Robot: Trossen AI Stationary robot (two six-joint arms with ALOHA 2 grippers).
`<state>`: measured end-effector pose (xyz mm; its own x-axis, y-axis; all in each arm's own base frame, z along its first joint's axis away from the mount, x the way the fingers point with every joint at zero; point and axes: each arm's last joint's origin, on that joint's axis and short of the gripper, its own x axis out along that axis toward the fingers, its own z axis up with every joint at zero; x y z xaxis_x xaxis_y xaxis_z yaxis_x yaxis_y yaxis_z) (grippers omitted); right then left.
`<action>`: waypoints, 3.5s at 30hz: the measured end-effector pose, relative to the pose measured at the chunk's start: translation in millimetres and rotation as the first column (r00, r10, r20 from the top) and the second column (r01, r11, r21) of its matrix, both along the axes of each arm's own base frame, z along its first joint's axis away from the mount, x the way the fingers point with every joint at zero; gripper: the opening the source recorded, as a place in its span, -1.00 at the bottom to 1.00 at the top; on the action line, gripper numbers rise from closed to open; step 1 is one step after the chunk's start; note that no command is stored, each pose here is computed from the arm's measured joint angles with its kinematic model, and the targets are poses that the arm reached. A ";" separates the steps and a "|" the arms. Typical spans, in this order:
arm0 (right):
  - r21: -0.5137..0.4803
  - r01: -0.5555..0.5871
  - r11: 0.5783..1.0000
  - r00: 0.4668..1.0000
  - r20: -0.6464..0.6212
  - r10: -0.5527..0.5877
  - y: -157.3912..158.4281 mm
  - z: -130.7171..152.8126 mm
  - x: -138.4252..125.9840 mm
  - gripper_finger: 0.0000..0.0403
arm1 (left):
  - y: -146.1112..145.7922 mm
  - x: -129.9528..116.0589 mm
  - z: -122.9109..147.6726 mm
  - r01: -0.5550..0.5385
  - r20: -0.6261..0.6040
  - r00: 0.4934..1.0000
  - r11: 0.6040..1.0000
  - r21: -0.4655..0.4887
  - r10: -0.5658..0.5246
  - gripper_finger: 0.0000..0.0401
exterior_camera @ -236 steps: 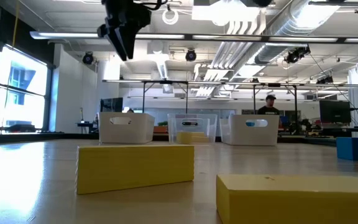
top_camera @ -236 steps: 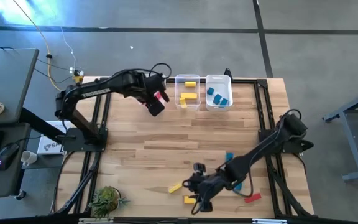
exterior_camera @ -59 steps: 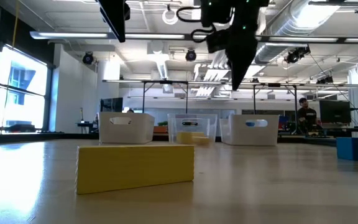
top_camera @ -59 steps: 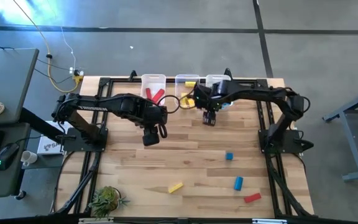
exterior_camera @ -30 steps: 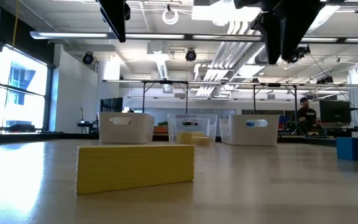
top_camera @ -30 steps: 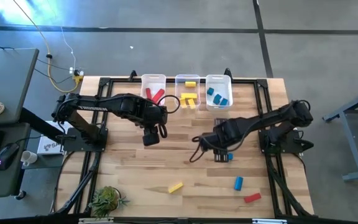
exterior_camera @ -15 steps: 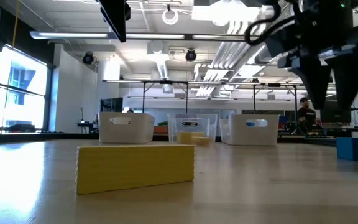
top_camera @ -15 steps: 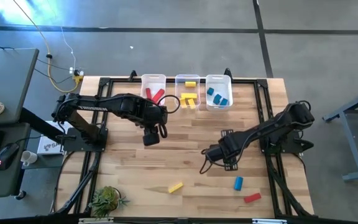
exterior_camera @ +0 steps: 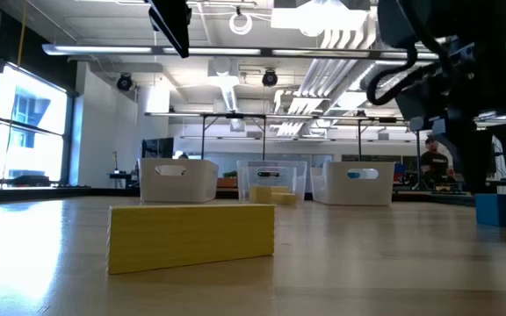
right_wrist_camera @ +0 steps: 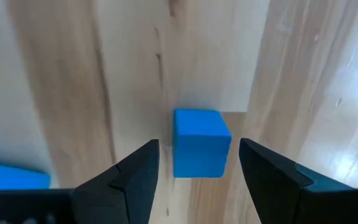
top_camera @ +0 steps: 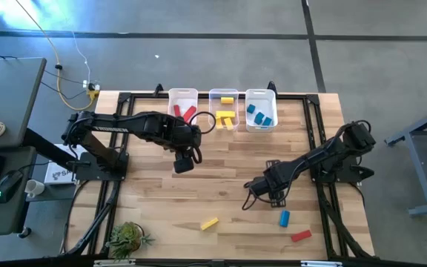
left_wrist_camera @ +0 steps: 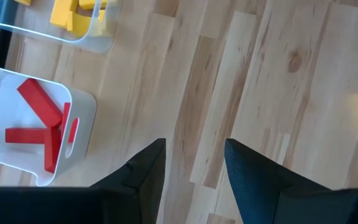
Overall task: Sort & place blocks by color
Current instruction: Put the blue block into the right white bin, then put the yellow block into the transparent bin
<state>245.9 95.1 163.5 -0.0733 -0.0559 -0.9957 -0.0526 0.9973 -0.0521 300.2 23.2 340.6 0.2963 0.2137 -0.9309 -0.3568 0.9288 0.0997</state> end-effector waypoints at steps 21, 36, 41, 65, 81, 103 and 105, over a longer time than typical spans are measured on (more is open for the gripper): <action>0.021 0.031 0.999 0.999 0.027 -0.032 -6.7 -11.6 -0.3 -0.53 | 0.0 0.0 0.0 0.000 0.000 1.000 1.000 0.000 0.000 -0.23; -0.098 0.006 0.995 0.993 0.120 0.006 -54.9 8.8 29.8 -0.53 | 0.0 0.1 0.0 0.000 0.001 1.000 1.000 0.000 0.000 -0.23; -0.187 -0.002 0.982 0.985 0.169 0.034 -83.1 26.9 45.1 -0.53 | 0.0 0.1 0.0 0.000 0.001 1.000 1.000 0.000 0.000 -0.23; -0.321 0.393 0.861 0.907 0.290 -0.306 -242.4 70.2 35.4 -0.50 | -0.1 0.0 0.0 0.001 0.000 1.000 1.000 0.000 -0.001 -0.23; -0.303 0.565 0.768 0.815 0.353 -0.460 -271.2 68.0 21.2 -0.03 | -3.7 0.5 -0.1 0.019 0.004 1.000 0.999 -0.029 -0.019 -0.23; -0.240 0.596 0.766 0.786 0.368 -0.496 -269.9 67.5 22.2 0.05 | -74.2 7.9 -1.7 -0.165 0.147 0.973 0.982 -0.093 0.177 -0.23; -0.239 0.596 0.767 0.786 0.368 -0.496 -269.8 67.5 22.3 0.05 | -82.7 10.4 -4.9 -0.176 0.155 0.969 0.979 -0.105 0.191 -0.23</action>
<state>268.1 -174.7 231.0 0.0725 -0.4118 -0.9084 0.5615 0.7696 -0.3041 310.6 -59.5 335.7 0.4094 0.1965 -0.8909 -0.5269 0.8482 -0.0550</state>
